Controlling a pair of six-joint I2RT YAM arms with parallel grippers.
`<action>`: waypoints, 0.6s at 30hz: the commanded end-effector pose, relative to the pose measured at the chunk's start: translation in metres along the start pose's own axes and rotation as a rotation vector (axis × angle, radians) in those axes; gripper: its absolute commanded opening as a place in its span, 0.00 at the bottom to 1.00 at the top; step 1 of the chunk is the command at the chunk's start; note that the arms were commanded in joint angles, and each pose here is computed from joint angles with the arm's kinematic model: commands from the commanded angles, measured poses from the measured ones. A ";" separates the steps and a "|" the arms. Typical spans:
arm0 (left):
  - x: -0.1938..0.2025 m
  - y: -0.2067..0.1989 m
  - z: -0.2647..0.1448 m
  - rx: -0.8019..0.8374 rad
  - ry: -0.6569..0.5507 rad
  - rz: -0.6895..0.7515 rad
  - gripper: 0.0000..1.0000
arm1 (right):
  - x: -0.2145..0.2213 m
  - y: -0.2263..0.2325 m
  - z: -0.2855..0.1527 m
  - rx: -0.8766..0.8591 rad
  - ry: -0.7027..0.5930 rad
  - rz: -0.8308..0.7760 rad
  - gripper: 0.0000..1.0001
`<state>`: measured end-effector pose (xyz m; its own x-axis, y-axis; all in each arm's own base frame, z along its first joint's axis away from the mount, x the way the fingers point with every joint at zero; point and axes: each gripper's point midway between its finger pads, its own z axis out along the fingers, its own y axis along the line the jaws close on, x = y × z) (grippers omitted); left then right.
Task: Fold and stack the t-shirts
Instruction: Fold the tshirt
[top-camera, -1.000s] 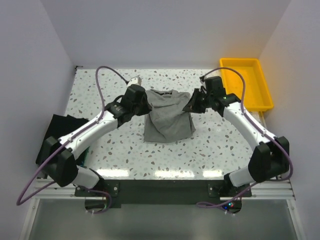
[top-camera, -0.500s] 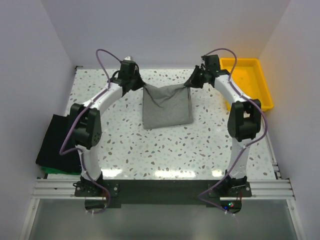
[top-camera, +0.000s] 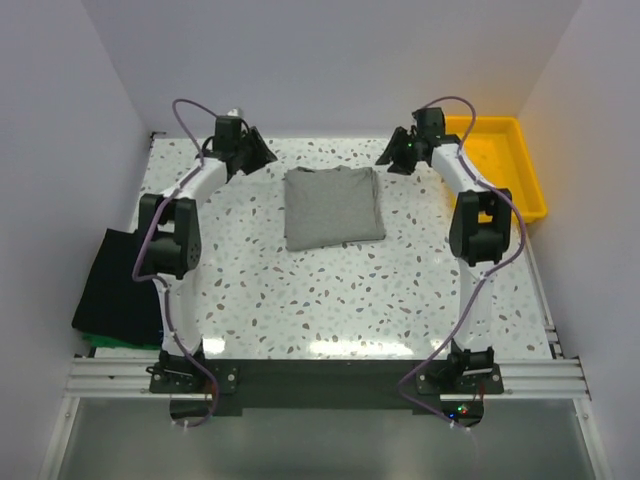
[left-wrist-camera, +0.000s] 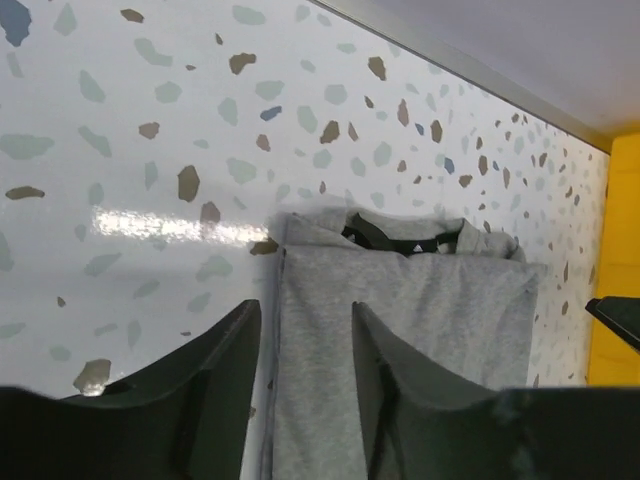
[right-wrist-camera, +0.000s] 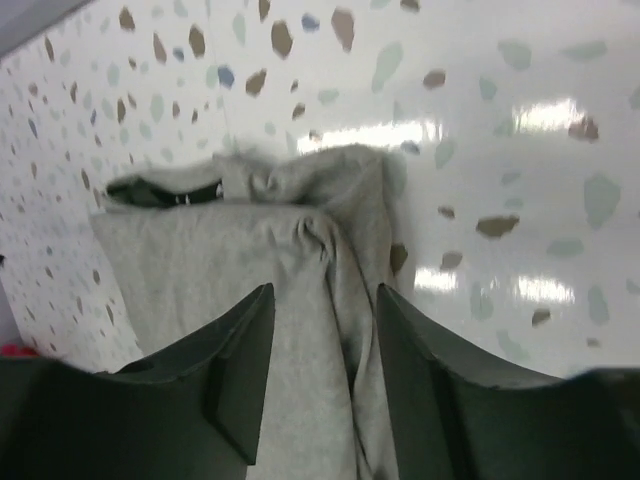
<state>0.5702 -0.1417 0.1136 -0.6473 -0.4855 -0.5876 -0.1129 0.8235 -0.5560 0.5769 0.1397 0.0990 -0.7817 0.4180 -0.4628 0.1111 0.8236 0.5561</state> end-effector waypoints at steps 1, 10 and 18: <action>0.002 -0.075 -0.044 0.163 -0.045 0.054 0.43 | 0.007 0.061 -0.051 -0.060 -0.074 -0.127 0.43; 0.116 -0.126 -0.022 0.169 0.091 0.117 0.13 | 0.105 0.047 -0.011 0.022 0.055 -0.176 0.33; 0.188 -0.088 0.013 0.027 0.206 0.170 0.06 | 0.140 -0.013 0.007 0.157 0.121 -0.148 0.33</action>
<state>0.4664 -0.3212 0.0639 -0.8020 -0.2550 -0.5401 0.0816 0.8490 -0.5220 0.4653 0.2095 0.0280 -0.8850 0.2471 -0.3946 0.0543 0.8966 0.4396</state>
